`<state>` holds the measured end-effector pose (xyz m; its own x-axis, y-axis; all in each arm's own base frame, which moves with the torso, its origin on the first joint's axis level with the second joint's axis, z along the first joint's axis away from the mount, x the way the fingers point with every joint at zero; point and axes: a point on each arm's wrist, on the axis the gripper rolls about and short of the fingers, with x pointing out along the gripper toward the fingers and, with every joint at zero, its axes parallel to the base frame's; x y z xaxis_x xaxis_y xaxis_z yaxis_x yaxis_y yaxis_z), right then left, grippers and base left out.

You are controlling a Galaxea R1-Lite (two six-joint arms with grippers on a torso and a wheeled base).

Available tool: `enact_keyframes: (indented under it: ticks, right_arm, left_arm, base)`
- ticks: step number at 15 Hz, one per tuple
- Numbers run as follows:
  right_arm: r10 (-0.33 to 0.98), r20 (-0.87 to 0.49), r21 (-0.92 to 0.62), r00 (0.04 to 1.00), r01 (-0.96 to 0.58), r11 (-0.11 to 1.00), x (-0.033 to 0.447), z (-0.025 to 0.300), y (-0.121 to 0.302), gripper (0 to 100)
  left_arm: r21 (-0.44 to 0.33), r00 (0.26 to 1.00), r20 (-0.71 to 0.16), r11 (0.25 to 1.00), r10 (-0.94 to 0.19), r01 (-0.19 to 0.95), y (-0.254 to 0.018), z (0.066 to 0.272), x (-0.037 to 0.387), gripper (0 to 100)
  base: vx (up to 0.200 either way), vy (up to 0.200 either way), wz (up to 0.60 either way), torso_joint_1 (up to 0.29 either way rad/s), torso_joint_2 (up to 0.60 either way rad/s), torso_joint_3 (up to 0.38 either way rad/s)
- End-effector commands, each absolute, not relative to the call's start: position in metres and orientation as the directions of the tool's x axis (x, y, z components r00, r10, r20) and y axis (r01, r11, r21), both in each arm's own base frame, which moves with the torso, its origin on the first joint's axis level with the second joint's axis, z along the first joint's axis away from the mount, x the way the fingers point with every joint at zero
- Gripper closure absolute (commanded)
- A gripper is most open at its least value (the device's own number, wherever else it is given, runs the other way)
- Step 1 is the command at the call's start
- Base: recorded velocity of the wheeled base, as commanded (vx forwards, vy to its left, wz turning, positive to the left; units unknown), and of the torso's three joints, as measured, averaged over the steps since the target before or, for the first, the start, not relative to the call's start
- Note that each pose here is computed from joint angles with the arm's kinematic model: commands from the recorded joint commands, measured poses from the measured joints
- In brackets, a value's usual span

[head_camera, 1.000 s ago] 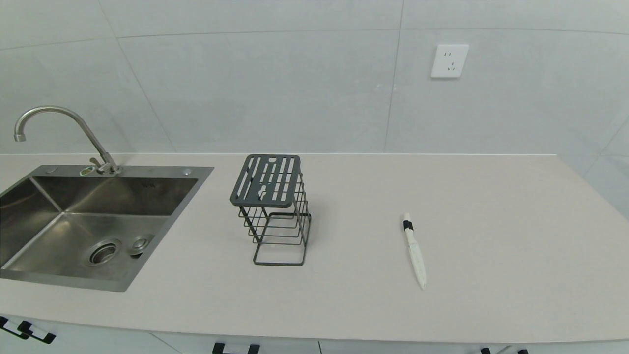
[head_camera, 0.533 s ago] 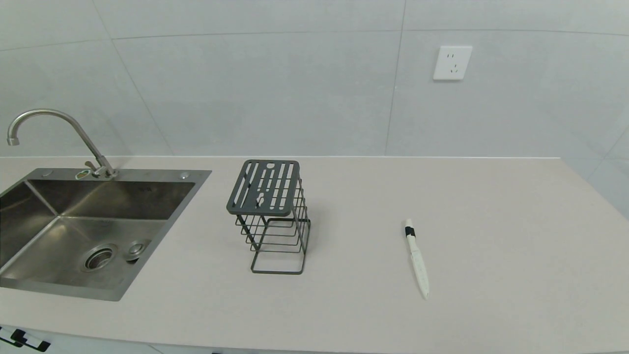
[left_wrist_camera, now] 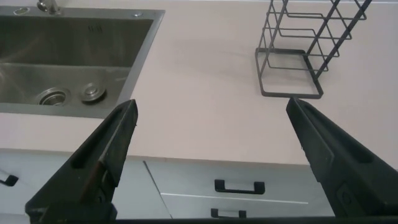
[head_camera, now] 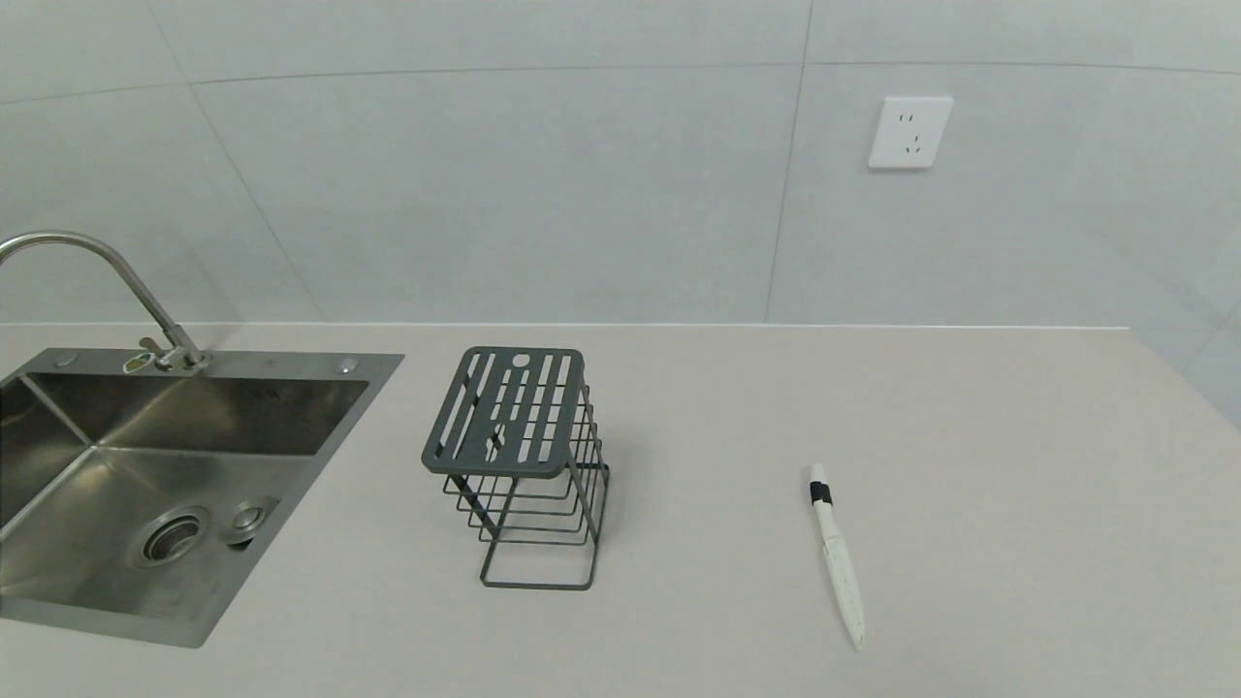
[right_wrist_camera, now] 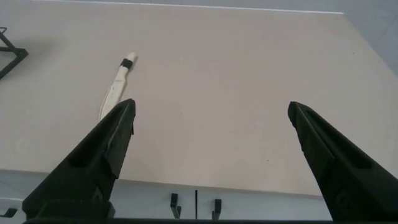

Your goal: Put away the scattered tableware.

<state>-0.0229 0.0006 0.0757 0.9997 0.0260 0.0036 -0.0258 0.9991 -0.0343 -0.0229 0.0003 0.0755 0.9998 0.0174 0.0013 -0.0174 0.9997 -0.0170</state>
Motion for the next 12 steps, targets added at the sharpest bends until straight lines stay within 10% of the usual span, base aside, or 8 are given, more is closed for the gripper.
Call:
enact_keyframes:
  ticks: [1, 12]
  right_arm:
    - [0.025, 0.003, -0.034, 1.000, -0.024, 0.999, -0.023, 0.076, 0.001, 0]
    - [0.034, 0.122, -0.071, 0.992, -0.025, 0.997, -0.024, 0.088, 0.001, 0]
  left_arm:
    - [-0.018, 1.000, 0.000, 1.000, 0.018, -0.018, 0.000, 0.075, -0.023, 0]
    - [0.003, 1.000, 0.002, 1.000, 0.018, -0.018, 0.000, 0.076, -0.023, 0]
  base:
    - [0.000, 0.000, 0.00, 0.000, 0.00, 0.000]
    - [0.000, 0.000, 0.00, -0.039, 0.10, 0.053]
